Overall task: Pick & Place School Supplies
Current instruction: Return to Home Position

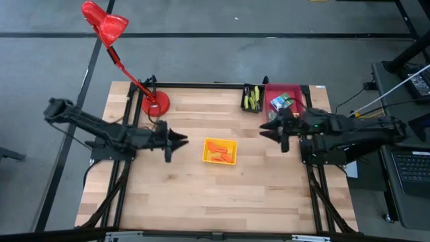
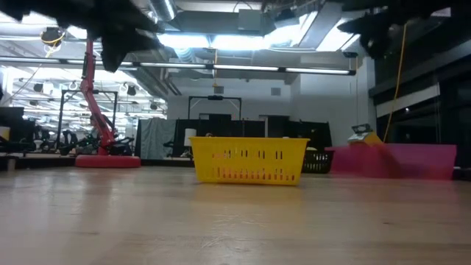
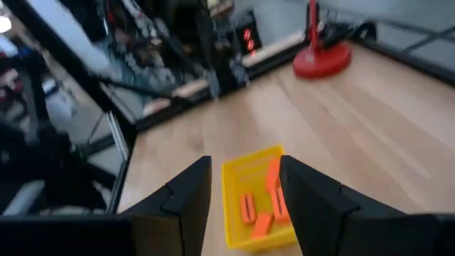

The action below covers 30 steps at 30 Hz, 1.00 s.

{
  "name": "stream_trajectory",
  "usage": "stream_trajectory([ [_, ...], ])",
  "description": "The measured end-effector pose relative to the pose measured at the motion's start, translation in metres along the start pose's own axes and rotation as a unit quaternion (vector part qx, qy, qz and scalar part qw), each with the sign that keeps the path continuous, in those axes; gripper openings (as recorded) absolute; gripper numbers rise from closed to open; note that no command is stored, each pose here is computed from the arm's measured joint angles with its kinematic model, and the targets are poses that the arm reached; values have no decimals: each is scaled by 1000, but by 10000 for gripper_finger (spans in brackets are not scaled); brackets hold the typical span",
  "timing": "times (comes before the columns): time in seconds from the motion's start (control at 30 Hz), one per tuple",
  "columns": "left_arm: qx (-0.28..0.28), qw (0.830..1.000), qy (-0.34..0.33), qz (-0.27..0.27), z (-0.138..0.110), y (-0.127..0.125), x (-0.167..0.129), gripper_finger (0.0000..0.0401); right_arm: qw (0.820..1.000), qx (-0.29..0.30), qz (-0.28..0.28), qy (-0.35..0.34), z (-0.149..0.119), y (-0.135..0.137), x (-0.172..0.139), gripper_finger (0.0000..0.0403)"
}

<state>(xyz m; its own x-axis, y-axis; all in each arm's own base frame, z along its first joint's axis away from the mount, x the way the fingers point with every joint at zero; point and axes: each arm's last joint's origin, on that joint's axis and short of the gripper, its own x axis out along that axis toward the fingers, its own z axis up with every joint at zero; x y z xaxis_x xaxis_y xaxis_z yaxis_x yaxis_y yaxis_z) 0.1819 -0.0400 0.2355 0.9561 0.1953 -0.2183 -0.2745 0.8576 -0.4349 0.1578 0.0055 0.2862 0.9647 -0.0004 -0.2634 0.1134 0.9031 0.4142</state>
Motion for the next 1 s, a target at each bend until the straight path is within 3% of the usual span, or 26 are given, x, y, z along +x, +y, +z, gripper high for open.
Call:
stream_trajectory([
  [0.2,42,998,-36,-9,2,43,-21,96,997,29,-13,-72,6,7,-26,171],
  [0.4,73,995,-73,-17,-9,67,-37,87,991,20,-54,-118,8,8,-38,171],
  [0.63,79,991,-101,-43,-30,83,-46,86,988,6,-73,-138,8,9,-44,171],
  [1.0,147,987,-63,-35,-51,93,-47,86,979,-65,-72,-180,15,14,-52,171],
])
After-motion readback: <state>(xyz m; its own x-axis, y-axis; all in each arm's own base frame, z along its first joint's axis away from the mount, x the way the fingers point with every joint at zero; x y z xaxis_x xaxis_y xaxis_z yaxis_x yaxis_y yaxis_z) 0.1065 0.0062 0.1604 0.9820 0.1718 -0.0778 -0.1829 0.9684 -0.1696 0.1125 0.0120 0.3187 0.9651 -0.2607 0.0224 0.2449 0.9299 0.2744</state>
